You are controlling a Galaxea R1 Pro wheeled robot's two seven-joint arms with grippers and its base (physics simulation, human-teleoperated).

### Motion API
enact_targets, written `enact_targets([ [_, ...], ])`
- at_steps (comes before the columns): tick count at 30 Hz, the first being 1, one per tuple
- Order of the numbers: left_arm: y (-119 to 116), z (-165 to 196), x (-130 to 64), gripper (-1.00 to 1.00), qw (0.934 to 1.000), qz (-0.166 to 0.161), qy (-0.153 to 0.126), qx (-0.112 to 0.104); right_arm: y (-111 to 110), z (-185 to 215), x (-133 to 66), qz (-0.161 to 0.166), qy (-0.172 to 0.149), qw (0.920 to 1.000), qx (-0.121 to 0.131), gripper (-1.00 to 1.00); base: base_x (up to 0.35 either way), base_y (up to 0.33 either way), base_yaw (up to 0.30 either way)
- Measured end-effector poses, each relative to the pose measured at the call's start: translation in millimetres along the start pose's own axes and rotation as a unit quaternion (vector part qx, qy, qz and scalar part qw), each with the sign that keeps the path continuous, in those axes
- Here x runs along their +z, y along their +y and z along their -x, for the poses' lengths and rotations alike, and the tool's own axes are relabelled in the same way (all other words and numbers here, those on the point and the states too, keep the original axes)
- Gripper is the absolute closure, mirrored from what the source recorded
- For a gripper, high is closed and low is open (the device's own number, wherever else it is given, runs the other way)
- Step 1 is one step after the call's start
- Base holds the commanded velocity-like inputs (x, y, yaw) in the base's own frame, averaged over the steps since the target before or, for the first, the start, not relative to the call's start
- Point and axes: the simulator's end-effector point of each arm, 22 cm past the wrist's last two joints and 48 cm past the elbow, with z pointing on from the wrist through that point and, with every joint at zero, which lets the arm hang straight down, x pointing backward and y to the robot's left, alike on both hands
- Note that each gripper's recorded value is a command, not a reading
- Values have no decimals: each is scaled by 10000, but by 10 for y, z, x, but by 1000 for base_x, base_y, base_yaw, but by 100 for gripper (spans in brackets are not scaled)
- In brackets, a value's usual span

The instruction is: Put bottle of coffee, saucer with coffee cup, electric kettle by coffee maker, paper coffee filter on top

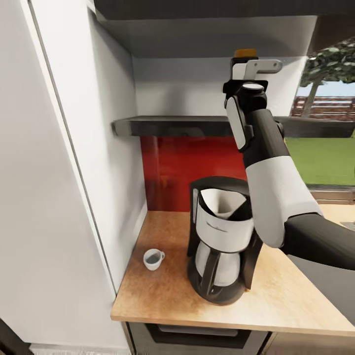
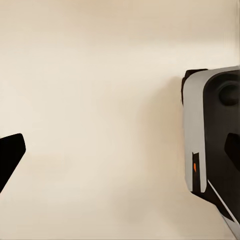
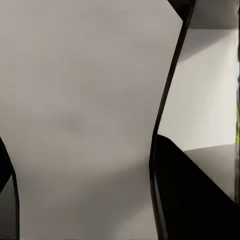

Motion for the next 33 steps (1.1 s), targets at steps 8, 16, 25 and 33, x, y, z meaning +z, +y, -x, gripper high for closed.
enact_targets([
  [8,-2,-2,0,-100,10000,-2,6,1,-5,11,-2,-3,-10,10000,9,100,-234,-168,0],
  [16,-7,-7,0,-100,10000,-4,10,8,-2,6,-2,-1,-6,10000,5,100,-207,-191,0],
  [25,-4,-5,-1,-100,10000,-1,8,10,-2,13,-5,0,-8,10000,5,100,-47,-257,0],
  [33,2,-8,-2,-100,10000,2,14,12,-4,0,-1,-2,10,10000,2,100,-2,-269,0],
])
